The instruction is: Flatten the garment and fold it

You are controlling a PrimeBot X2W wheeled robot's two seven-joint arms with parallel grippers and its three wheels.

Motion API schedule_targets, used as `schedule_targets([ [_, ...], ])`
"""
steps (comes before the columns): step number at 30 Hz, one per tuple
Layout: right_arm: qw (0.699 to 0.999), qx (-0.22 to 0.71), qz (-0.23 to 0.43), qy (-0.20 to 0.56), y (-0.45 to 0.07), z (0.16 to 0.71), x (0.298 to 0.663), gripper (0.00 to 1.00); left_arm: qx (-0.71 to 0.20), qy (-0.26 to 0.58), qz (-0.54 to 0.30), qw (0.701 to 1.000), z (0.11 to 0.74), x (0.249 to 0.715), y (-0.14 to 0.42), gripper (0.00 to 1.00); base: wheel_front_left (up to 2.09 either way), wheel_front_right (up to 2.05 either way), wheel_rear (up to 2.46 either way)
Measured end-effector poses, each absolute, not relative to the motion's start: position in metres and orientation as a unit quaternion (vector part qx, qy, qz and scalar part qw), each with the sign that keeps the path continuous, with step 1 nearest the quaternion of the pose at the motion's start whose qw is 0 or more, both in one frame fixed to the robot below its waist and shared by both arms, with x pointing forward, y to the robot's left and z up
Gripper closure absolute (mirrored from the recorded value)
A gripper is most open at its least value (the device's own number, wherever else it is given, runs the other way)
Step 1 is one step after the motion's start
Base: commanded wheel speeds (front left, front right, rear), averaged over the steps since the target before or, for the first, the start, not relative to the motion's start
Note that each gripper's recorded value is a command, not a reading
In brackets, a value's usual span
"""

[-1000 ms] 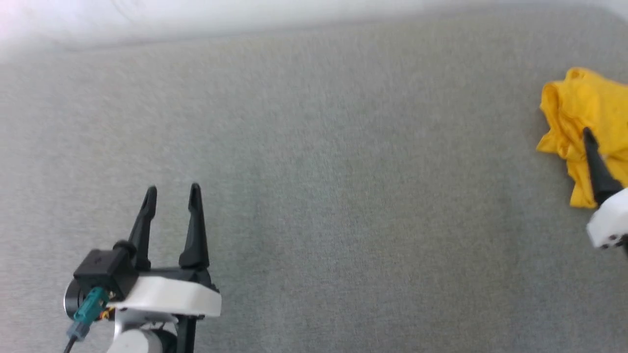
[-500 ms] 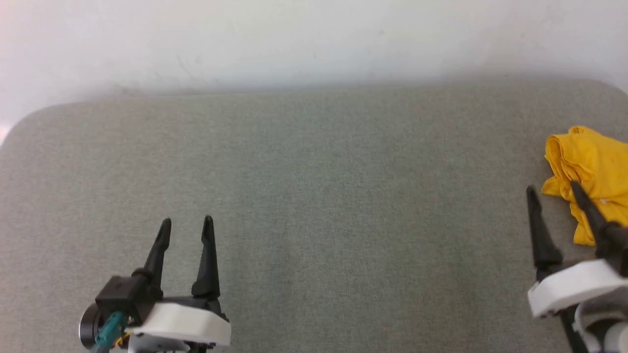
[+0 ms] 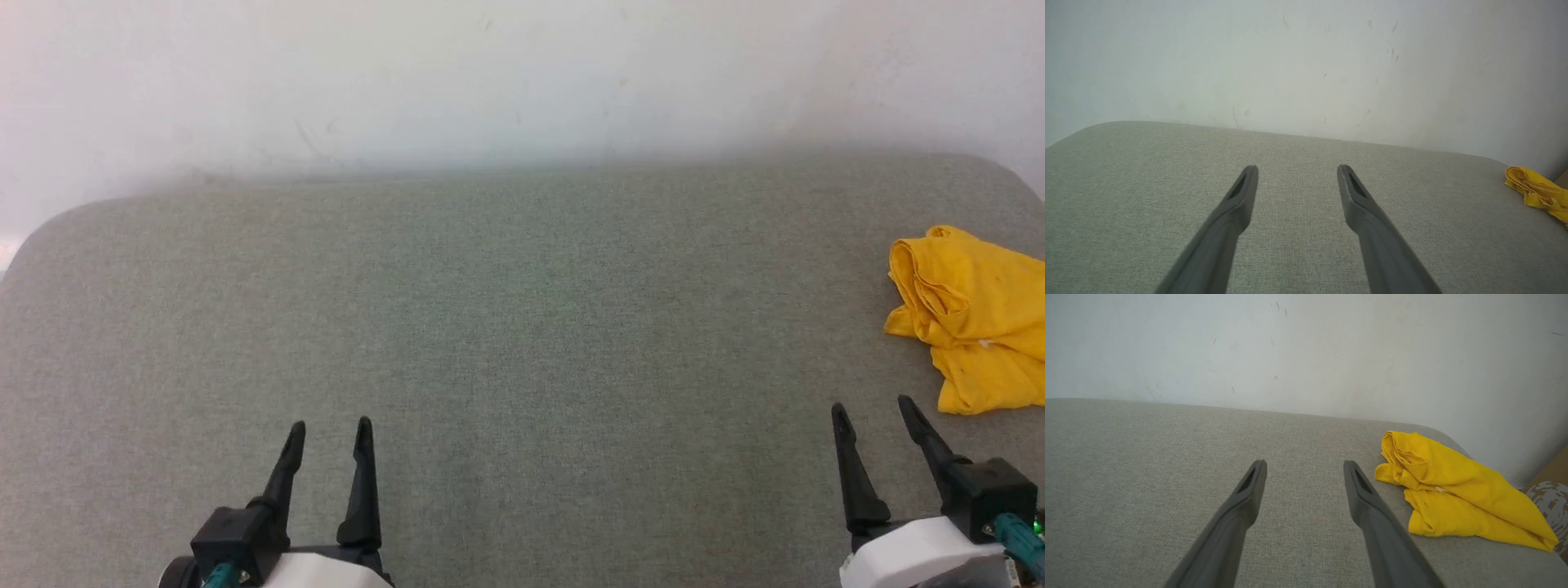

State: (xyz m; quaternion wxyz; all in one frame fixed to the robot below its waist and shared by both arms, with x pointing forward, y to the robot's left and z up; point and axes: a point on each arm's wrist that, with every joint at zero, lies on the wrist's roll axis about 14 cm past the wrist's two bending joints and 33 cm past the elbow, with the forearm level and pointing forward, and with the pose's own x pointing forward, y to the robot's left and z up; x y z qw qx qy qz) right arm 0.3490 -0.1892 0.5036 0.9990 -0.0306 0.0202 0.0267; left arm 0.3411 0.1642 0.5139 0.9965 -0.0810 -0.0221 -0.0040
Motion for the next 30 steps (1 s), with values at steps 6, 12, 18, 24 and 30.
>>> schedule_targets([
  [6, 0.999, -0.012, 0.024, 0.023, -0.190, 0.498, 0.343, 0.00, -0.086, -0.017, -0.007, 0.996, 0.509, 0.335, 0.162, 0.00, 0.00, 0.00, 0.00],
  [12, 0.999, -0.005, 0.028, 0.025, -0.187, 0.495, 0.342, 0.00, -0.089, -0.005, 0.000, 0.996, 0.501, 0.328, 0.165, 0.00, 0.00, 0.00, 0.00],
  [18, 0.999, -0.002, 0.031, 0.028, -0.185, 0.492, 0.342, 0.00, -0.090, 0.002, 0.004, 0.996, 0.495, 0.327, 0.167, 0.00, 0.00, 0.00, 0.00],
  [24, 0.999, -0.002, 0.032, 0.029, -0.185, 0.492, 0.343, 1.00, -0.091, 0.004, 0.006, 0.996, 0.494, 0.327, 0.168, 1.00, 0.00, 0.00, 0.00],
  [30, 0.999, -0.002, 0.033, 0.029, -0.185, 0.492, 0.343, 1.00, -0.088, 0.005, 0.007, 0.996, 0.495, 0.328, 0.168, 1.00, 0.00, 0.00, 0.00],
])
